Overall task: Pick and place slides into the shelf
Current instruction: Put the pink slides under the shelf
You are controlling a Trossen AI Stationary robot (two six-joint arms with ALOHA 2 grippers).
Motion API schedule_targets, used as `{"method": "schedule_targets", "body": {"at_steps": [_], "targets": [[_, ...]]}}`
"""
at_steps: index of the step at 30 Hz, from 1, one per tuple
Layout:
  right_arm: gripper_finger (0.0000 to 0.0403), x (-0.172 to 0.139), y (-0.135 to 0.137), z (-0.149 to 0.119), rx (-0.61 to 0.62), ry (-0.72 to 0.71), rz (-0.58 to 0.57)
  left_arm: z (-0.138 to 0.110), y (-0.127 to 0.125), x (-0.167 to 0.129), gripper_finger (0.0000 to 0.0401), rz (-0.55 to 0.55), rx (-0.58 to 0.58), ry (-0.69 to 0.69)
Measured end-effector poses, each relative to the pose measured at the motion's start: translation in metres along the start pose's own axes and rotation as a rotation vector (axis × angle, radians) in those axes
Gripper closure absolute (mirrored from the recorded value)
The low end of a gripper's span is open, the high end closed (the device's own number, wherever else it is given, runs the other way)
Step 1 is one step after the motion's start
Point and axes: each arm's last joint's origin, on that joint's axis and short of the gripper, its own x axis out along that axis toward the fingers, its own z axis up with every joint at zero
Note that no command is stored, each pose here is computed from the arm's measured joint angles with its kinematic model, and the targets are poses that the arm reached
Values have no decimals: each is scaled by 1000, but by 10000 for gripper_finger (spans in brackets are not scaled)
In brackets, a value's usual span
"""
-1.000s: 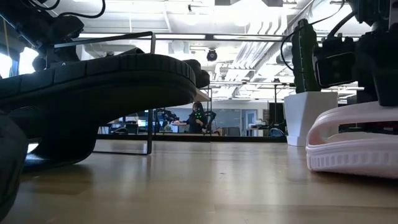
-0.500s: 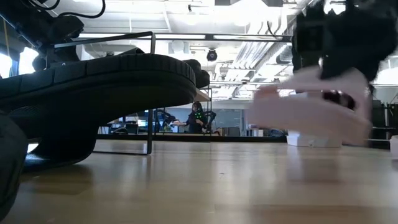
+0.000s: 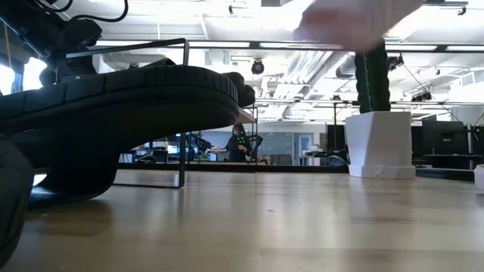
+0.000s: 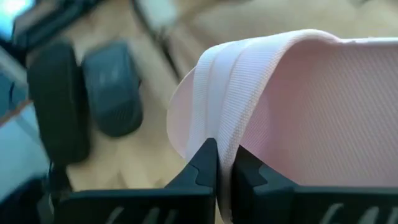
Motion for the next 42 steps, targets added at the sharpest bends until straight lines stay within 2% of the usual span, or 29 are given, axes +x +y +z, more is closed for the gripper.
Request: {"method": "schedule_targets", "body": {"at_steps": [3, 6, 9, 13, 16, 21, 26, 28, 31, 34, 42], "targets": [[402, -37, -5, 5, 69, -99, -85, 0, 0, 0, 400, 0, 0, 0], [402, -59, -14, -2, 206, -149, -148, 0, 0, 0, 400, 1, 0, -1], [402, -62, -17, -17, 348, -133, -172, 0, 0, 0, 400, 2, 0, -2], [402, -51, -19, -43, 472, -107, -168, 0, 0, 0, 400, 2, 0, -2], [403, -30, -26, -67, 575, -102, -176, 0, 0, 0, 400, 2, 0, -2], [403, 28, -35, -102, 738, -197, 20, 0, 0, 0, 400, 3, 0, -2], [403, 84, -69, -118, 898, -337, 118, 0, 0, 0, 400, 7, 1, -6], [403, 103, -84, -120, 915, -354, 122, 0, 0, 0, 400, 8, 1, -7], [403, 127, -98, -116, 941, -357, 186, 0, 0, 0, 400, 8, 2, -7], [403, 141, -106, -104, 918, -400, 241, 0, 0, 0, 400, 8, 1, -7], [403, 170, -115, -61, 805, -401, 185, 0, 0, 0, 400, 8, 2, -6]]}}
